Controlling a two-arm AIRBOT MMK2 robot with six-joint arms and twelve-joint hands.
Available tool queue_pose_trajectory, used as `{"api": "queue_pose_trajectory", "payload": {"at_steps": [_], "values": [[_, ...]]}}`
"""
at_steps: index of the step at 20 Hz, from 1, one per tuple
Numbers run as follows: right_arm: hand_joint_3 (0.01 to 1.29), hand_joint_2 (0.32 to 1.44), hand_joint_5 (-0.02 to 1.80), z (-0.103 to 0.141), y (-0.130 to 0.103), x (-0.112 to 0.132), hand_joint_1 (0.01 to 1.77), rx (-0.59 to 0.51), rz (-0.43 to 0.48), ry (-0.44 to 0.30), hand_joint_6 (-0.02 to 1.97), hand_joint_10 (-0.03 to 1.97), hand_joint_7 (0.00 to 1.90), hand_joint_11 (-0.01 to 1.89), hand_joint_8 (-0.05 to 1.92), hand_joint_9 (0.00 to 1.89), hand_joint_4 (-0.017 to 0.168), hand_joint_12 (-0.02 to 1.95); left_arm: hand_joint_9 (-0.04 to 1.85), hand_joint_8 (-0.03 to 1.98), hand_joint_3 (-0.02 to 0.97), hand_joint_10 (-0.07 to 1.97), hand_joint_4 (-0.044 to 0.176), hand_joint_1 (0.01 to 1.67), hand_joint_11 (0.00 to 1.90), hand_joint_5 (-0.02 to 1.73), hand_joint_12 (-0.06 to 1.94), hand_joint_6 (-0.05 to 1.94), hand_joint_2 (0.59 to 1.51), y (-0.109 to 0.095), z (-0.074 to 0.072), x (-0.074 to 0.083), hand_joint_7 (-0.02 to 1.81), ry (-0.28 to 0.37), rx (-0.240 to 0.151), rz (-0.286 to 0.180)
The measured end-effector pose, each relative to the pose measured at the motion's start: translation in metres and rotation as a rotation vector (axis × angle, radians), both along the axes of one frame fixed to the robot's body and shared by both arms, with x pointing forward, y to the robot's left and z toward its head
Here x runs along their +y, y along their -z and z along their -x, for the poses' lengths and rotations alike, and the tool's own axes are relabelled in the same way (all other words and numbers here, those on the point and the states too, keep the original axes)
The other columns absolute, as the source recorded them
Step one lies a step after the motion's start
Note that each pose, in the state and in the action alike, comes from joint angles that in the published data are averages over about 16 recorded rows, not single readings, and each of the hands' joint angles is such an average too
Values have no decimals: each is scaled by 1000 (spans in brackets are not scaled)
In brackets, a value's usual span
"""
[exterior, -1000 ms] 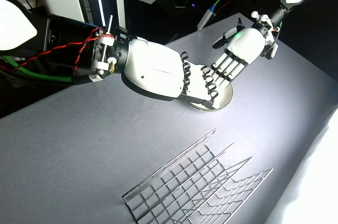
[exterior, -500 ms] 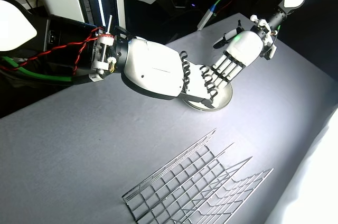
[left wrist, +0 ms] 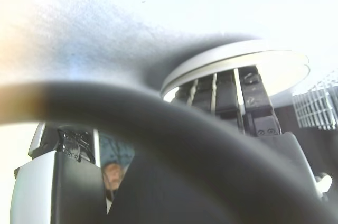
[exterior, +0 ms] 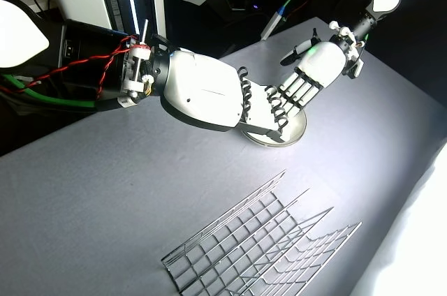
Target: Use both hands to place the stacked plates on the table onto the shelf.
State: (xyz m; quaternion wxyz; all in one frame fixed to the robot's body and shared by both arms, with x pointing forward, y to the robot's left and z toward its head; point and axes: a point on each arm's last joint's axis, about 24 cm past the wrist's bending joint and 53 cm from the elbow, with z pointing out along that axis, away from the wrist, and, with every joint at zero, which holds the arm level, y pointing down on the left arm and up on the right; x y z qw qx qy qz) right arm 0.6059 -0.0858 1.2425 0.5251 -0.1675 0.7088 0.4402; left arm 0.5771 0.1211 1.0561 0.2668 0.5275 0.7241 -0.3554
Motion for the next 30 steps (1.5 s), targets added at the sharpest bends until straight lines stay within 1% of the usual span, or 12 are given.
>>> {"api": "queue_pose_trajectory", "payload": {"at_steps": [3,8,13,16,19,23,25,30], "values": [[15,1291,141,1,1,0,19,-1,3,-4,20,12,149,21,14,118,3,402,-2,-15,25,-3,-7,14,16,-8,-18,-26,1117,2,1,-10,-14,3,4,14],[15,1292,144,6,4,4,19,-28,31,-36,20,12,157,21,14,124,2,414,-6,-20,23,-8,-8,13,17,-10,-18,-26,1118,4,3,-33,-15,7,15,48],[15,1292,143,17,10,13,20,-94,92,-108,20,12,160,21,14,128,2,407,-5,-24,23,-14,-8,13,18,-12,-17,-26,1119,4,4,-52,-16,11,19,76],[14,1285,134,25,15,20,75,-139,135,-162,20,13,149,21,14,120,3,394,-4,-25,23,-17,-8,13,18,-13,-17,-27,1119,3,4,-60,-16,14,19,88],[14,1245,116,33,22,26,229,-178,180,-216,20,13,121,21,14,97,3,339,-3,-25,23,-18,-8,13,19,-13,-16,-27,1119,2,3,-64,-17,17,18,94],[14,1167,83,42,33,33,499,-210,226,-275,20,12,82,21,14,66,4,238,-3,-25,23,-17,-8,14,20,-14,-16,-28,1119,2,2,-65,-17,19,17,94],[14,1126,67,45,37,36,644,-213,238,-294,21,12,65,21,14,52,4,204,-4,-25,23,-18,-8,13,20,-14,-16,-28,1119,2,2,-65,-17,19,17,93],[14,1025,33,45,50,42,1007,-201,256,-314,21,12,26,21,14,19,4,226,-7,-25,23,-18,-8,13,19,-14,-16,-29,1119,2,1,-64,-17,21,16,93]]}}
